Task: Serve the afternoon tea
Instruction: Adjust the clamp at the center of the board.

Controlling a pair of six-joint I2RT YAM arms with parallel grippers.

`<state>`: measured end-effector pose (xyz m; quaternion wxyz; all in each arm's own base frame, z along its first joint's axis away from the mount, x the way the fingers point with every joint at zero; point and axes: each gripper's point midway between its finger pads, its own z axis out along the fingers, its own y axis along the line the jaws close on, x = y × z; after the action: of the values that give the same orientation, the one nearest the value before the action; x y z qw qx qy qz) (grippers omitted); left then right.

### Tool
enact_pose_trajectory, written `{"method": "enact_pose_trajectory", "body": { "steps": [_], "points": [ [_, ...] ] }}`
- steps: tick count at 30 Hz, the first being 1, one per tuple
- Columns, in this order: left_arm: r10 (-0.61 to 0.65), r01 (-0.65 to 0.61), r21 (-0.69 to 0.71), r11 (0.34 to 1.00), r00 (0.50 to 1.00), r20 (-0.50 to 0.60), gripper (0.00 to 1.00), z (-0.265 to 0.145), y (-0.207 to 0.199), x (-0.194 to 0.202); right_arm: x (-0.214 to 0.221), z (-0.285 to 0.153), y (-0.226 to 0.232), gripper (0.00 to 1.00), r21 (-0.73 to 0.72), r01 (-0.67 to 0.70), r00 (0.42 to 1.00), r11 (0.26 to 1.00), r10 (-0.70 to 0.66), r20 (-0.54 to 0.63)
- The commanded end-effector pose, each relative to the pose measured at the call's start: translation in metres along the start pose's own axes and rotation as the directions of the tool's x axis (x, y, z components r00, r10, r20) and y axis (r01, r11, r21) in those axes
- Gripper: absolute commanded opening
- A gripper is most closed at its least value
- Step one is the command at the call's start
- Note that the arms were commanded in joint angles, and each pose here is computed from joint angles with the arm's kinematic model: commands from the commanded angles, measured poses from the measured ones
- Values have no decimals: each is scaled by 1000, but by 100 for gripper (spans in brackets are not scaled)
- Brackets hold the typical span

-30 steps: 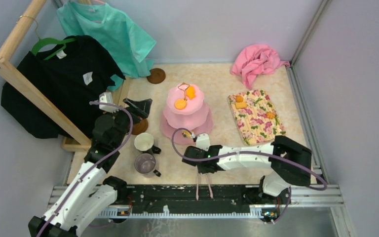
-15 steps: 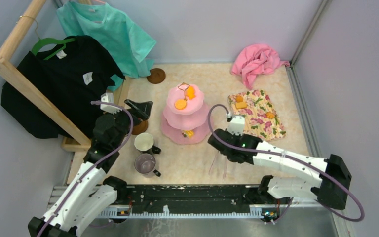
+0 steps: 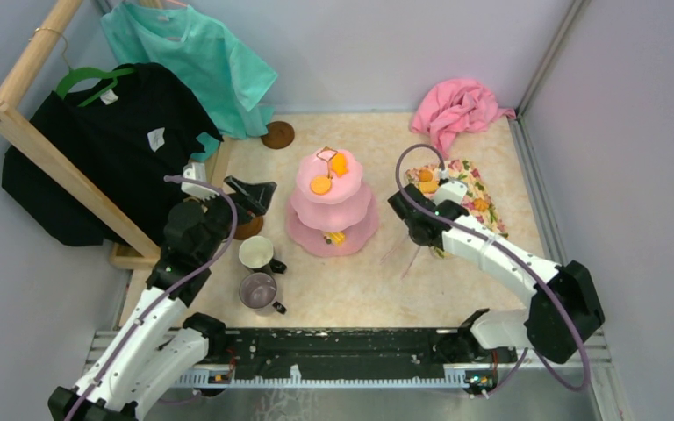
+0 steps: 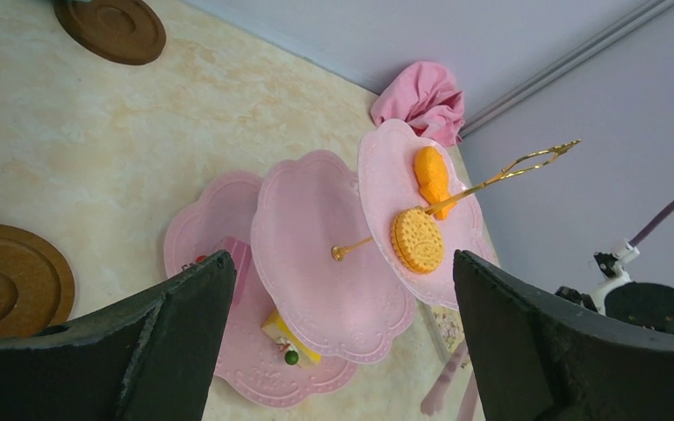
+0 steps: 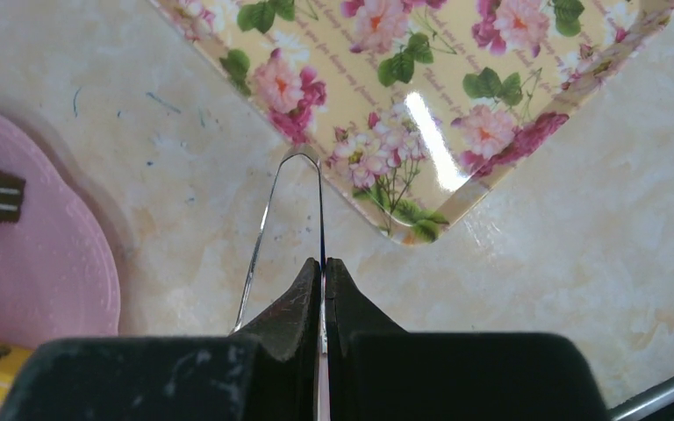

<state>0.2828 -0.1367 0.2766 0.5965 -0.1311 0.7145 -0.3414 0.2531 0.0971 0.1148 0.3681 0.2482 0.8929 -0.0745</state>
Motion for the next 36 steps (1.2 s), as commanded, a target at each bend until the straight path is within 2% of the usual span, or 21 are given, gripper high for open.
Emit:
{"method": "enact_pose_trajectory", "body": {
  "steps": [1,5,10,14,19,27,33,34,35,36],
  "points": [
    [17,-18,56,998,1000,26,98,-1,-17,-13,-23,7,23,0,-18,-102,995,995,102,0],
    [-15,12,90,996,999,34,98,6,-24,-14,-7,18,36,0,9,-150,987,989,150,-62],
    [-71,67,53,996,995,76,98,31,-29,-31,26,35,43,0,64,-286,945,956,292,-147],
    [-135,145,-53,988,977,167,98,51,-20,-56,41,40,49,0,132,-256,936,958,280,-216],
    [-142,180,-156,971,962,232,98,69,-16,-82,57,36,54,0,161,-258,906,953,297,-301],
    [-105,184,-210,960,934,341,99,77,-11,-110,59,30,54,1,83,-317,893,945,327,-310],
    [-84,192,-223,956,904,419,99,82,-6,-124,70,26,39,3,113,-297,908,948,317,-275],
    [-93,202,-222,954,903,420,99,84,-6,-123,72,25,39,17,103,-298,908,949,315,-276],
    [-94,201,-221,954,904,417,99,85,-6,-122,74,24,37,58,99,-297,909,950,313,-276],
    [-94,200,-220,955,905,414,99,86,-6,-121,77,22,36,63,101,-297,908,950,313,-280]
  ]
}}
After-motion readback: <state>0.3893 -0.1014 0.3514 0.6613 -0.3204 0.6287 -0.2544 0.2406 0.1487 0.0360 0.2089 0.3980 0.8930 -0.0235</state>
